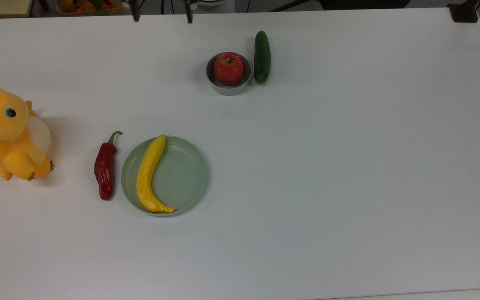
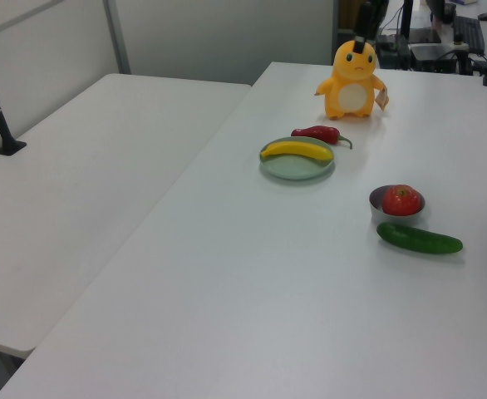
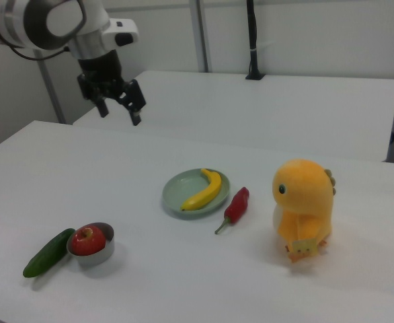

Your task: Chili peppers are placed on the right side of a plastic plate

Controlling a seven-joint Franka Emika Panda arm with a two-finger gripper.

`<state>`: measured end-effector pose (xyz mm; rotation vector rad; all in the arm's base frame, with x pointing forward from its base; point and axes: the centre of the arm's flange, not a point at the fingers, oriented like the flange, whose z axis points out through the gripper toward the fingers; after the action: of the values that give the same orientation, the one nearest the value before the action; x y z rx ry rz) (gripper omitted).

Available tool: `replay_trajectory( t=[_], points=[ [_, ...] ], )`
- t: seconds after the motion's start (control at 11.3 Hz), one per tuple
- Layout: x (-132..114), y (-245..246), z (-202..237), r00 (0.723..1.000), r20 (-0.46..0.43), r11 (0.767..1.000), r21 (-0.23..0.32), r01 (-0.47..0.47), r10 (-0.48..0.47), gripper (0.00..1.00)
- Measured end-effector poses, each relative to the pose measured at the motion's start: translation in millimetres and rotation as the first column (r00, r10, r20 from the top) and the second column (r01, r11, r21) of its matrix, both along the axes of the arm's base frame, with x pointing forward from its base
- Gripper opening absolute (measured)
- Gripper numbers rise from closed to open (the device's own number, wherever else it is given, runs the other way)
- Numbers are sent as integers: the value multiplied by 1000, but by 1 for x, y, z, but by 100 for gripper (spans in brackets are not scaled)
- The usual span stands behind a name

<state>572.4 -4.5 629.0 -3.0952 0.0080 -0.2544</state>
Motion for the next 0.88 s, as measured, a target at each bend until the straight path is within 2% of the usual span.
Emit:
replay_trajectory(
  t=[0.18,0.53,0.88],
  points=[
    [-13,16,2,998,-53,999,18,-29,30,100],
    [-17,43,-25,975,-104,980,17,-196,197,100],
    [-16,36,-26,974,-103,979,15,-201,202,100]
  ],
)
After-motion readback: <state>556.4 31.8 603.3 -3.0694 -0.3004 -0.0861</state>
